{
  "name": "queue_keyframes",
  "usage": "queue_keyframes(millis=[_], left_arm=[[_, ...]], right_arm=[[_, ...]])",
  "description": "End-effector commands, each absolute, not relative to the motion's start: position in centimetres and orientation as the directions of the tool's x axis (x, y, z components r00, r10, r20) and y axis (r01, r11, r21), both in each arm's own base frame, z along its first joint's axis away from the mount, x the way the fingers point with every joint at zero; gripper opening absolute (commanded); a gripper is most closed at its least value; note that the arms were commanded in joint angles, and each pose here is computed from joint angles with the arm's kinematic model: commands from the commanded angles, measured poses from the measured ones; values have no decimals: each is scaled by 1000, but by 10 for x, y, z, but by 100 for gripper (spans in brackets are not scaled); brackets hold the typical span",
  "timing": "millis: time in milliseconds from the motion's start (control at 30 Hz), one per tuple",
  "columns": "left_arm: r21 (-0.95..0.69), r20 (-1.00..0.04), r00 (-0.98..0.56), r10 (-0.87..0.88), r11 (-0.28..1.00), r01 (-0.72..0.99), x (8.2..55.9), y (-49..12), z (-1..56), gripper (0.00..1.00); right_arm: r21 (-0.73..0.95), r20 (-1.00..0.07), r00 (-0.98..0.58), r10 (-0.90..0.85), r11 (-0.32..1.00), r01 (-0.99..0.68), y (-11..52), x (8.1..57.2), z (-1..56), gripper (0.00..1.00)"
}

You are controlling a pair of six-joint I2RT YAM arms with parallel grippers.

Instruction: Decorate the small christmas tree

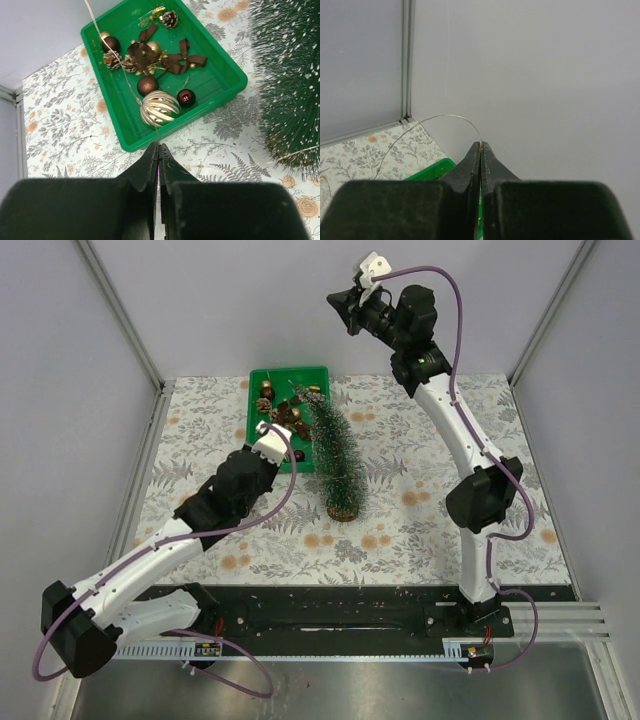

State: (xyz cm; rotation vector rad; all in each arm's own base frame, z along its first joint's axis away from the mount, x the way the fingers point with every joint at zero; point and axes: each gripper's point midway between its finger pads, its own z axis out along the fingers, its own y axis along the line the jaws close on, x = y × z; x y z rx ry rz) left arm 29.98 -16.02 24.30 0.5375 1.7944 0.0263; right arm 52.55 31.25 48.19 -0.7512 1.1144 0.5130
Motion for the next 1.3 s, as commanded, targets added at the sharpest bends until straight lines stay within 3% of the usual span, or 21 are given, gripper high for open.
queue_keyframes(millis=[0,167,400,533,867,1267], left_arm=[[235,-952,-89,291,889,392,315,-187,280,6],[249,-957,-34,289,873,418,331,-207,286,16],[265,-959,25,281,866,424,342,-218,290,60],[273,-958,45,282,860,432,341,-218,291,70],[289,-956,72,286,865,410,326,-196,291,77],[258,-966,107,237,820,511,290,-186,312,79]], right_arm=[[-286,-918,397,-20,727,-624,296,543,491,0],[-198,-949,316,-7,790,-580,261,572,462,0],[-87,-964,264,44,881,-465,183,578,435,0],[-47,-971,234,42,930,-364,130,574,416,0],[-35,-983,184,-16,994,-101,49,524,394,0],[-92,-992,-119,-48,912,399,-50,415,324,0]])
